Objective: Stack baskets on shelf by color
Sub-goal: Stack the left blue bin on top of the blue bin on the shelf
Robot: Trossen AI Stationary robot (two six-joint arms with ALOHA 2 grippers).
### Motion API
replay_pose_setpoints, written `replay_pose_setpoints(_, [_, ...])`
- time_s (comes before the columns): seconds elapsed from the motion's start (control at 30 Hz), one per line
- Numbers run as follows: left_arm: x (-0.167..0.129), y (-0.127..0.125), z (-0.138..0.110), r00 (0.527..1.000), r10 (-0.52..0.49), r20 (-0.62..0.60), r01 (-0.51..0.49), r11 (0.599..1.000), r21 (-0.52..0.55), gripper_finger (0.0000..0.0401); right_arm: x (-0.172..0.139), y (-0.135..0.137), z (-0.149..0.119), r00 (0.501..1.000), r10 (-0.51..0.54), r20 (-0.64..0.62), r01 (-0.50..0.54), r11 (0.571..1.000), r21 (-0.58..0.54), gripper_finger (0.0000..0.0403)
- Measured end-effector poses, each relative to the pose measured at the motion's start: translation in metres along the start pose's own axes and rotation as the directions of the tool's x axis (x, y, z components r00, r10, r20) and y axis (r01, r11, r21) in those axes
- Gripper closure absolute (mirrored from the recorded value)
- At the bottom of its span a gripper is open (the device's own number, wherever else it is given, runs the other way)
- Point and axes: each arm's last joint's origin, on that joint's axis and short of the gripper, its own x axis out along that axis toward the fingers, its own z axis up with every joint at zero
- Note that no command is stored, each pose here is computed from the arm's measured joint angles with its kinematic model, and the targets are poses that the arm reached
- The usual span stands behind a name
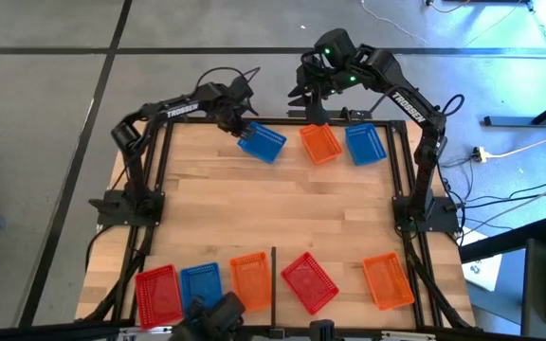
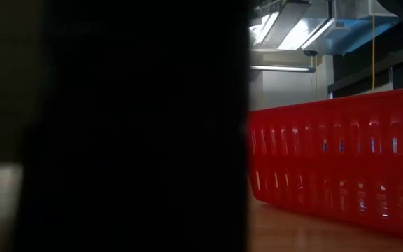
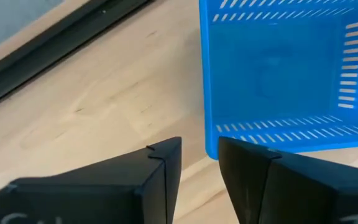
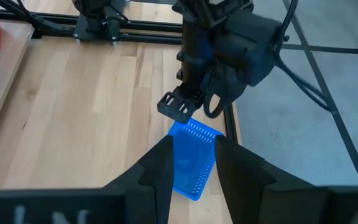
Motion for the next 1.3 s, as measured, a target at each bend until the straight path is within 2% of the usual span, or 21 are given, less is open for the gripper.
replay_pose_setpoints(0.3, [0.008,-0.002,0.003,0.999,-0.041,0.005,0.041,0.999,0.006,0.0305,0.0,0.0,0.0,1.0,0.0,0.0,0.0,1.0,0.0,0.0286])
replay_pose_setpoints(0.73, [0.037,-0.01,0.002,0.998,-0.043,-0.051,0.044,0.999,0.022,0.0305,0.0,0.0,0.0,1.0,0.0,0.0,0.0,1.0,0.001,0.0286])
replay_pose_setpoints(1.0, [0.039,-0.009,0.001,0.997,-0.038,-0.065,0.039,0.999,0.022,0.0307,0.0,0.0,0.0,1.0,0.0,0.0,0.0,1.0,0.001,0.0286])
replay_pose_setpoints(1.1, [0.039,-0.009,-0.001,0.996,-0.032,-0.081,0.034,0.999,0.022,0.0322,0.0,0.0,0.0,1.0,0.0,0.0,0.0,1.0,0.001,0.0286])
replay_pose_setpoints(1.3, [0.039,-0.008,-0.003,0.994,-0.024,-0.108,0.029,0.999,0.042,0.0392,0.0,0.0,0.0,1.0,0.0,0.0,0.0,1.0,0.024,0.0286])
